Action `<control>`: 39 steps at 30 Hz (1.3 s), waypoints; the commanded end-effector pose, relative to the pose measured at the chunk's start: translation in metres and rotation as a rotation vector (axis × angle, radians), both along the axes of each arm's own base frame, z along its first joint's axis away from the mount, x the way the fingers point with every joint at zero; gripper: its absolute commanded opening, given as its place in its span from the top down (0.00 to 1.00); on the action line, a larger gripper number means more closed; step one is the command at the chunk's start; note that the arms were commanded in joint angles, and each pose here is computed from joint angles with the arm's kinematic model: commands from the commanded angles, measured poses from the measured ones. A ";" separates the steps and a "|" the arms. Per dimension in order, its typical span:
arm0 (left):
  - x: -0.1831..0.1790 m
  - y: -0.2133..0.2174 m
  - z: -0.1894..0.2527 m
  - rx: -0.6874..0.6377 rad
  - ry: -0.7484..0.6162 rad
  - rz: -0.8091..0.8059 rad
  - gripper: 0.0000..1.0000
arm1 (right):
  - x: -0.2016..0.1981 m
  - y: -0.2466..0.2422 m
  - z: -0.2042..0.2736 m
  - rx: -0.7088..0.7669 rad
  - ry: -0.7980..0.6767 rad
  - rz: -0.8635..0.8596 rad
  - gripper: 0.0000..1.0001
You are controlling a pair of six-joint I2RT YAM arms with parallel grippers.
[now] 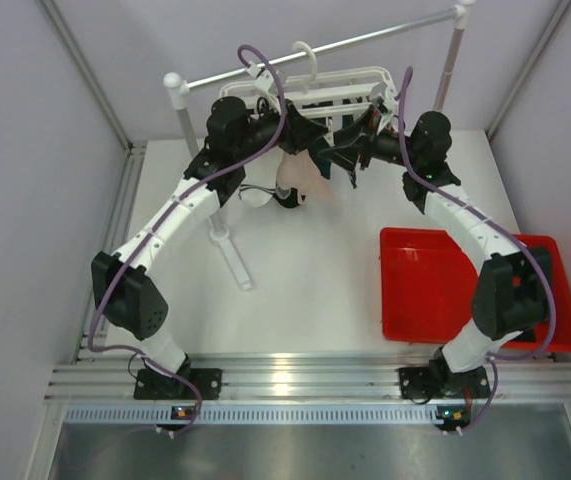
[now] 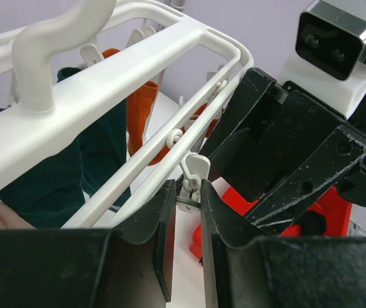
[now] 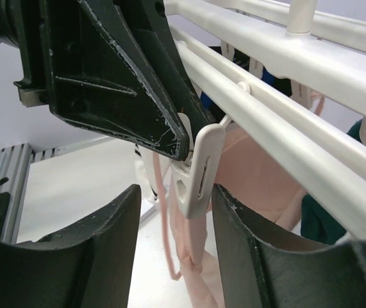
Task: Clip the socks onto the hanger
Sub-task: Open the clamp at the hanger.
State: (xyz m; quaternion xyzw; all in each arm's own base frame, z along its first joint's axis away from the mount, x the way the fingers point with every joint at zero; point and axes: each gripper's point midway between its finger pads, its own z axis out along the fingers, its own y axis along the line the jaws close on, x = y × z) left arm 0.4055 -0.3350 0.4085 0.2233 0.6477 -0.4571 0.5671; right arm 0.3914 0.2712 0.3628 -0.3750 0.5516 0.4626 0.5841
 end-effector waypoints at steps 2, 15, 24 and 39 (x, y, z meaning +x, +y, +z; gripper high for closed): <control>-0.013 -0.009 0.012 -0.044 -0.028 -0.111 1.00 | -0.002 0.004 0.031 0.055 -0.069 0.030 0.53; -0.001 -0.003 0.006 -0.054 0.040 -0.062 0.87 | 0.000 0.008 0.041 0.076 -0.114 0.003 1.00; -0.001 0.038 0.020 -0.076 0.106 0.187 0.47 | 0.016 0.003 0.030 -0.010 -0.234 -0.239 1.00; -0.004 0.027 0.028 -0.115 0.125 0.217 0.36 | 0.014 0.011 0.027 -0.083 -0.293 -0.361 1.00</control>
